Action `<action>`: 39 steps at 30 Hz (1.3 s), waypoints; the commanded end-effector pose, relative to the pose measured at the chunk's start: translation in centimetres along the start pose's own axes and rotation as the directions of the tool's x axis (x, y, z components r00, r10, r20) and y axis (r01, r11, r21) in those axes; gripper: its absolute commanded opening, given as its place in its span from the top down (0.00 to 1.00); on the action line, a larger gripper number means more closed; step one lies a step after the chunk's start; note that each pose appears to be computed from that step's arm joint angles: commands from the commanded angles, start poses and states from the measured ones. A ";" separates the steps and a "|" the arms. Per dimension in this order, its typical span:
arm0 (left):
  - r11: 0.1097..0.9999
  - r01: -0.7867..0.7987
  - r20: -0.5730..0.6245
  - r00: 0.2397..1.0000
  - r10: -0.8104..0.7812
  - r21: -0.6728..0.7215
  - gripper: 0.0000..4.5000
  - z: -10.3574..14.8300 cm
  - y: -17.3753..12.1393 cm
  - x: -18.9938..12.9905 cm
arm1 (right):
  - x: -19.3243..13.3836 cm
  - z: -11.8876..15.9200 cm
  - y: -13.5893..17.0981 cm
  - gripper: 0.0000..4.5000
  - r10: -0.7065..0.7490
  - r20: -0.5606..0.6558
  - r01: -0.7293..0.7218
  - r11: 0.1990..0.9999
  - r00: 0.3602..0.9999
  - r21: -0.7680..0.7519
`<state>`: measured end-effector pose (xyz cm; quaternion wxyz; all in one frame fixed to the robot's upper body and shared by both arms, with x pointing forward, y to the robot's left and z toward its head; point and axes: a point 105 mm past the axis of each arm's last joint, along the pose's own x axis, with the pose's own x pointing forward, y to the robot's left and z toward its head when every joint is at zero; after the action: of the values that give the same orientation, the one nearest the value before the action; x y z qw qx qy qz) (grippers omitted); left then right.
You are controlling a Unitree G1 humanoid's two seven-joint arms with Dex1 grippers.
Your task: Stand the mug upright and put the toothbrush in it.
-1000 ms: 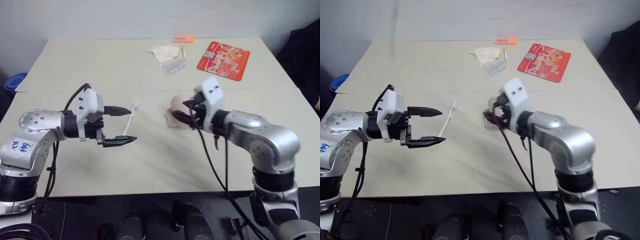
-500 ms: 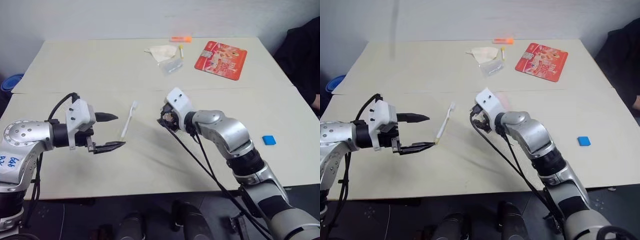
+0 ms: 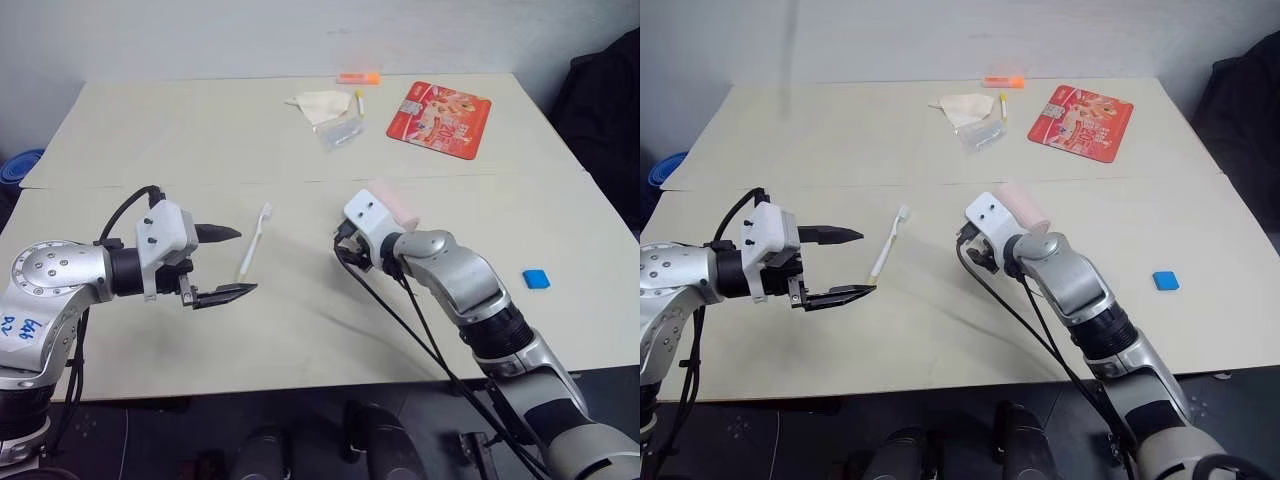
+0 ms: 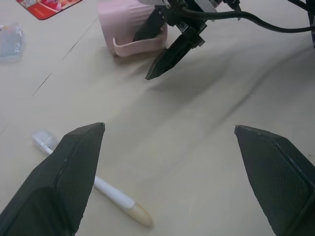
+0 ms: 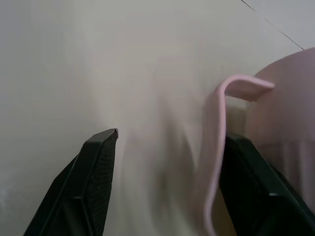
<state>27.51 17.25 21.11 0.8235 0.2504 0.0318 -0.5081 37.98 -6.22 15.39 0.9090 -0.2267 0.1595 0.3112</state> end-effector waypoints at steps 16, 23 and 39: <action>0.999 -0.004 0.046 0.999 0.002 0.035 0.00 1.0 0.7 0.2 | -0.6 1.7 -0.9 1.00 0.017 0.117 -0.031 0.992 0.993 0.120; 0.999 -0.020 0.049 0.999 0.018 0.034 0.00 1.0 1.0 -0.1 | -1.6 8.7 1.3 1.00 0.114 0.554 -0.296 0.921 0.825 0.252; 0.997 0.015 0.023 1.000 -0.017 0.070 0.00 2.7 2.2 -0.5 | 0.2 3.0 6.3 1.00 0.171 0.741 -0.592 0.726 0.649 0.351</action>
<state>28.69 17.03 23.78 0.8126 0.2668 0.0100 -0.5180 35.31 -0.58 15.96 0.8436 0.2208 -0.0421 0.4876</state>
